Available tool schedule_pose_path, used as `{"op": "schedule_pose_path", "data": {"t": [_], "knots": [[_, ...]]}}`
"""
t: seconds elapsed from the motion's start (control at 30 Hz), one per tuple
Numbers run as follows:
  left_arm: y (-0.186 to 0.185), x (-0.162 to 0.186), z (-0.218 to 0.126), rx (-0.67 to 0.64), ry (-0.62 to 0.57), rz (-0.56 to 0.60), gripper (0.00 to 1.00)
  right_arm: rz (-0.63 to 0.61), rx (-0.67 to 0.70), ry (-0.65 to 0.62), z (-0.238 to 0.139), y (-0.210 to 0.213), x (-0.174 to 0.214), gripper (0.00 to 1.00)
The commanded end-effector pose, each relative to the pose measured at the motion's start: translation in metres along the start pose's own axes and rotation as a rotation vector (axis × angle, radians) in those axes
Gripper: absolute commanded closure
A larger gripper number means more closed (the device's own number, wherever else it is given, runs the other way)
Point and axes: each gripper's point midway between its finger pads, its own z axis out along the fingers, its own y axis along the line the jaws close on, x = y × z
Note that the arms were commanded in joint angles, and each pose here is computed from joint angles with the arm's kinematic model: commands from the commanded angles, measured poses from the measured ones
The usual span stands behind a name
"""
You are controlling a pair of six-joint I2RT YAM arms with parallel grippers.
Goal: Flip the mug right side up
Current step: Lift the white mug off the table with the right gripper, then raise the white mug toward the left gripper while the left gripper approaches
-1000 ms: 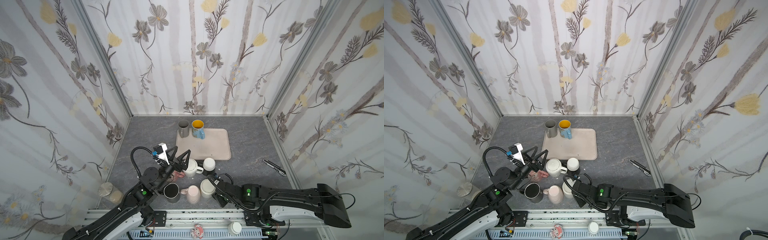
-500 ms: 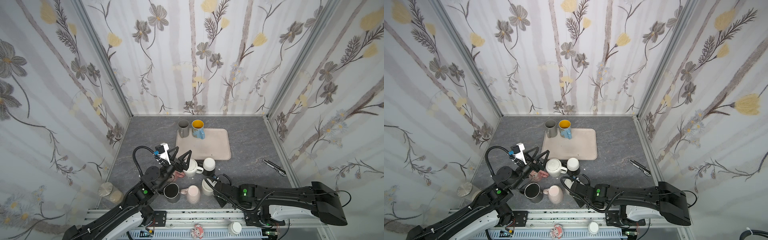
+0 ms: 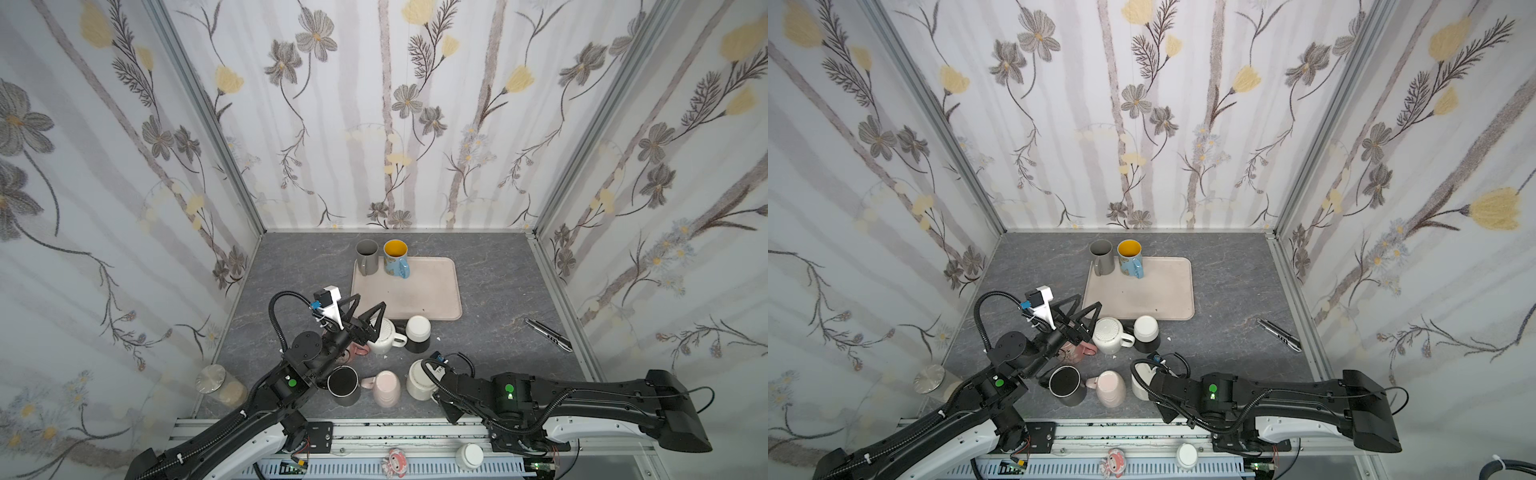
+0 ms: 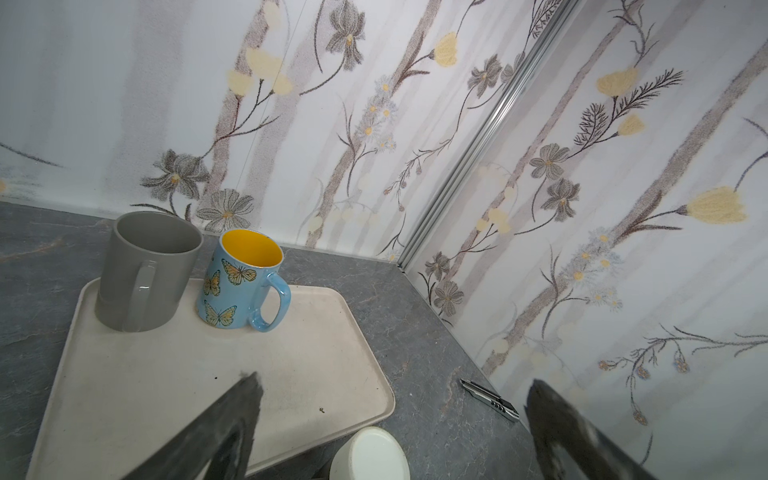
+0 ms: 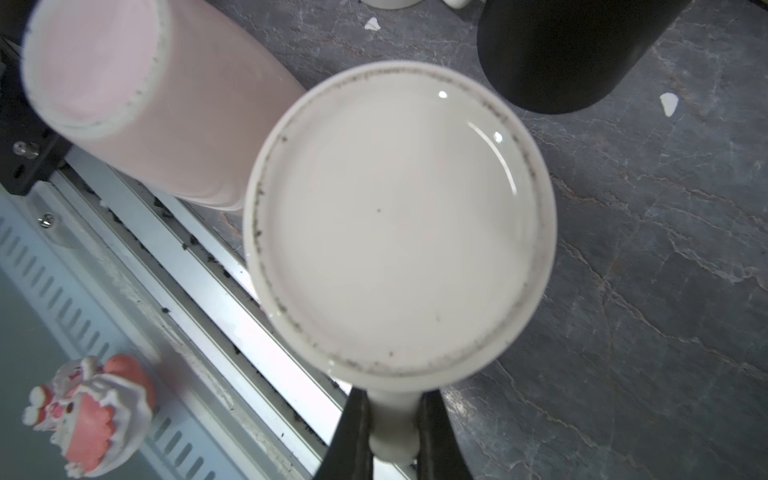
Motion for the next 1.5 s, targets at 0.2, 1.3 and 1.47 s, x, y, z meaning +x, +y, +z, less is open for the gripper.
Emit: {"op": "schedule_pose_path", "data": {"t": [0.2,1.3,1.47], "knots": [[-0.009,-0.016,-0.002,0.035,-0.057,-0.017,0.00,0.116,-0.085,-0.223,-0.049,0.009,-0.049,1.00],[-0.075,-0.020,0.011,0.412,-0.047,-0.168,0.02,0.054,-0.644,-1.161,-0.184,0.000,-0.272,1.00],[-0.089,-0.022,0.010,0.504,-0.057,-0.189,0.21,0.060,-0.757,-1.163,-0.188,0.010,-0.262,1.00]]}}
